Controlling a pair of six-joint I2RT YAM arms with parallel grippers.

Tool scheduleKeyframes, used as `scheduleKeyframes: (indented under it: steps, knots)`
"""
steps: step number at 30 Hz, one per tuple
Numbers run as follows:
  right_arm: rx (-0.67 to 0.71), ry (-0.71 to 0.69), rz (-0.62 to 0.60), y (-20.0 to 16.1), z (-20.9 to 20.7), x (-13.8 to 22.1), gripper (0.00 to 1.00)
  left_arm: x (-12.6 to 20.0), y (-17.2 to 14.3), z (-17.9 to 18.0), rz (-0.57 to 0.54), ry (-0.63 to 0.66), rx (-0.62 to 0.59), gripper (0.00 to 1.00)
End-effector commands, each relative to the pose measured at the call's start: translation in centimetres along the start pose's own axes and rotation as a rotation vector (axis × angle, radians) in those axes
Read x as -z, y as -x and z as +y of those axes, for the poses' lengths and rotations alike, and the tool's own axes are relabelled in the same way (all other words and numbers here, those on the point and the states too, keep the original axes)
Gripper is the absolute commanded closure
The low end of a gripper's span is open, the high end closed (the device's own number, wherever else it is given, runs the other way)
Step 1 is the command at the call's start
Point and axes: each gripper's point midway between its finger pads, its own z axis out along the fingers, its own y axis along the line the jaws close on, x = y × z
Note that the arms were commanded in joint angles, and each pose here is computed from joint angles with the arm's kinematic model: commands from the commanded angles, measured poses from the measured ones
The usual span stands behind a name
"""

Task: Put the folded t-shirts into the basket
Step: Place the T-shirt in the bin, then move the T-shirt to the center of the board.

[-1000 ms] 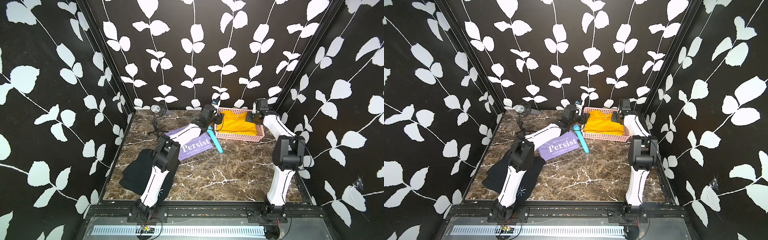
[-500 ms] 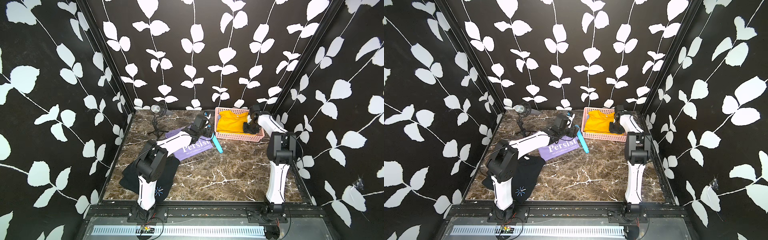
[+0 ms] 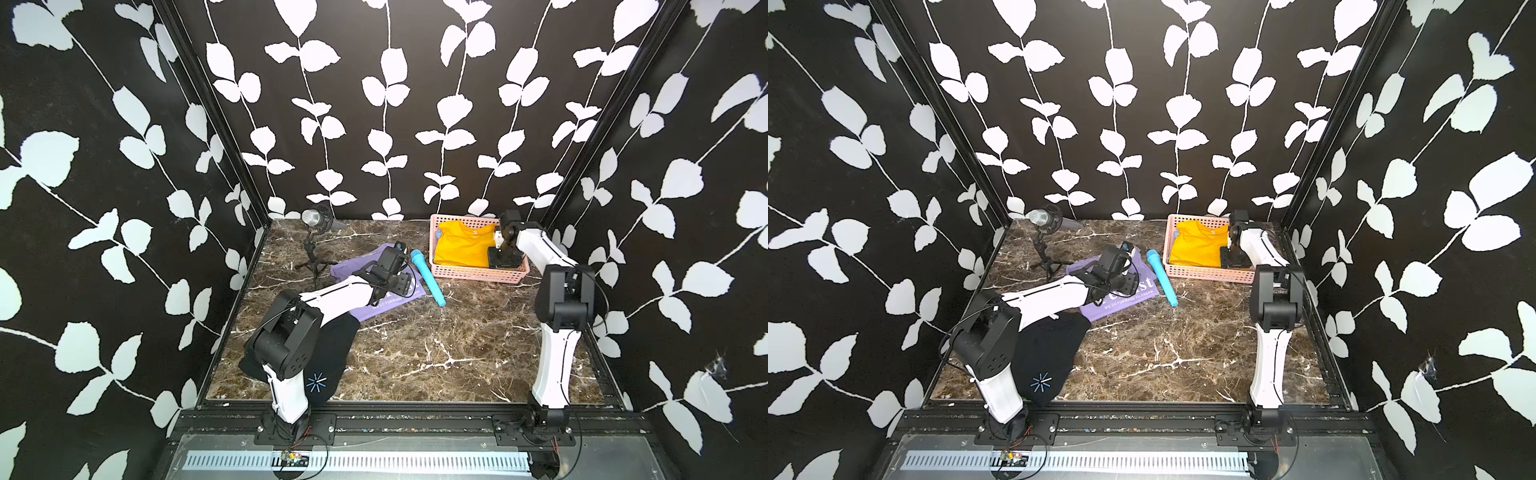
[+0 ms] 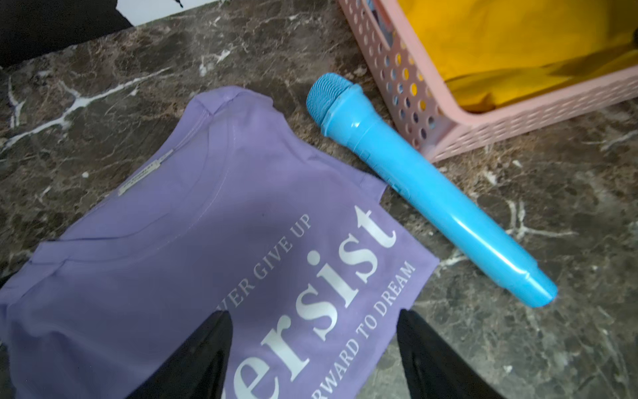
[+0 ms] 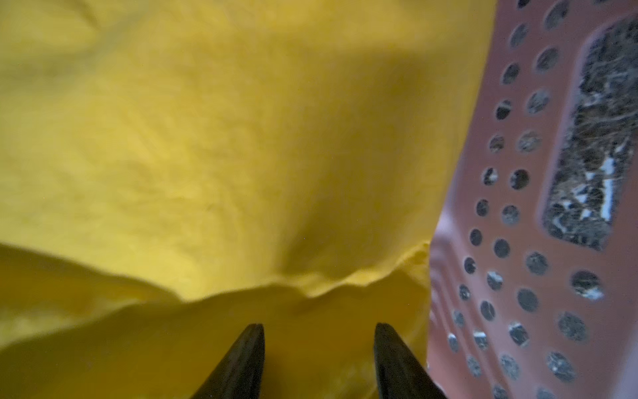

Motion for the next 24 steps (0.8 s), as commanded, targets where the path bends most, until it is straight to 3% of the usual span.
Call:
scheduleKeyframes:
  steps: [1, 6, 15, 20, 24]
  knots:
    - [0.054, 0.126, -0.175, 2.7, 3.7, 4.6, 0.41, 1.7, -1.0, 1.3, 0.021, 0.039, 0.006, 0.22]
    - [0.124, 0.248, -0.226, 2.3, 9.5, 6.4, 0.31, 0.7, -3.7, 3.1, 0.113, 0.043, 0.040, 0.22]
    - [0.215, 0.369, -0.305, 0.8, 17.2, 9.6, 0.26, -2.8, -5.5, 2.8, 0.246, -0.024, 0.011, 0.24]
    - [0.213, 0.403, -0.296, -1.6, 18.7, 9.5, 0.26, -4.2, -5.8, 1.3, 0.291, -0.095, 0.001, 0.27]
    - [0.189, 0.389, -0.267, -3.6, 18.0, 8.5, 0.26, -3.7, -8.2, 0.4, 0.347, -0.125, -0.018, 0.30]
